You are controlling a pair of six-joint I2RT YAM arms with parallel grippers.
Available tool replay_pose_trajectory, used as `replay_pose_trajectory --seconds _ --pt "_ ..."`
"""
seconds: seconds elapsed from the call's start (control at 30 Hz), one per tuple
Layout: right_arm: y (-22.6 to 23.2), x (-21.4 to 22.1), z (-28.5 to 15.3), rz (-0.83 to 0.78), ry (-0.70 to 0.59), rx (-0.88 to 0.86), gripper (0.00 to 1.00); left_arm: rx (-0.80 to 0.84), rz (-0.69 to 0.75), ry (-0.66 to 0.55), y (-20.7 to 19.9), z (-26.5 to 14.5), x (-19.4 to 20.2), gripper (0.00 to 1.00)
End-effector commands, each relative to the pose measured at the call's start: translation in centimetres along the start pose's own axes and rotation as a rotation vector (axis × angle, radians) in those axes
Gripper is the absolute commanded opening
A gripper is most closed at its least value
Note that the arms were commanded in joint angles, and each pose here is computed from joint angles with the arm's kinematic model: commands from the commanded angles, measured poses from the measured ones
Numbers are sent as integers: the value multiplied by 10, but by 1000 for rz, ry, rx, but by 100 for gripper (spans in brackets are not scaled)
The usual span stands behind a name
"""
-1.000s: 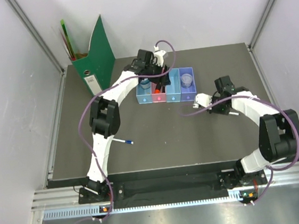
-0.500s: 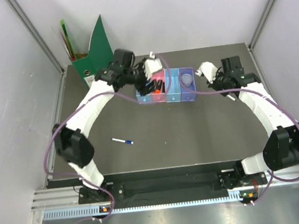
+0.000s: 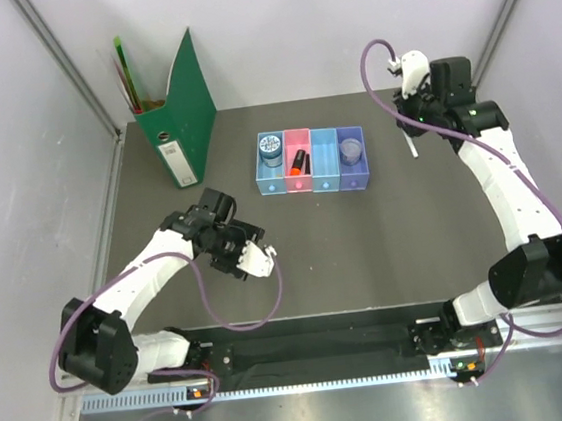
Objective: Sort the stationery into containers
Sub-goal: Pick up the pen from the center of the board.
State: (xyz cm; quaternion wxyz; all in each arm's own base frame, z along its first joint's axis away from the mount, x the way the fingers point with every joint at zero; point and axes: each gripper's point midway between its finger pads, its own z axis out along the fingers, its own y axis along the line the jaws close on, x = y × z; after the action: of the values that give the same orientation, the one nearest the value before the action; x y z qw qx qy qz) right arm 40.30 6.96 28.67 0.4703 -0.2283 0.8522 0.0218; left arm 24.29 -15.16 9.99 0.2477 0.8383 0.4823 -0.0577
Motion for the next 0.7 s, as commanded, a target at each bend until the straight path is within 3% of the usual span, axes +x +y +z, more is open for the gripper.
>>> replay_pose_trajectory --seconds 0.0,0.2,0.43,0.67 --pt "1 -21 3 76 -39 -16 0 -5 232 6 13 -1 1 74" --pt "5 -27 5 84 -63 -41 0 118 193 -46 12 19 0 68" --pt "14 -68 18 152 -154 -119 0 209 155 -35 -10 33 10 66" --pt "70 -110 63 186 -211 -283 0 272 117 -13 -28 38 15 64"
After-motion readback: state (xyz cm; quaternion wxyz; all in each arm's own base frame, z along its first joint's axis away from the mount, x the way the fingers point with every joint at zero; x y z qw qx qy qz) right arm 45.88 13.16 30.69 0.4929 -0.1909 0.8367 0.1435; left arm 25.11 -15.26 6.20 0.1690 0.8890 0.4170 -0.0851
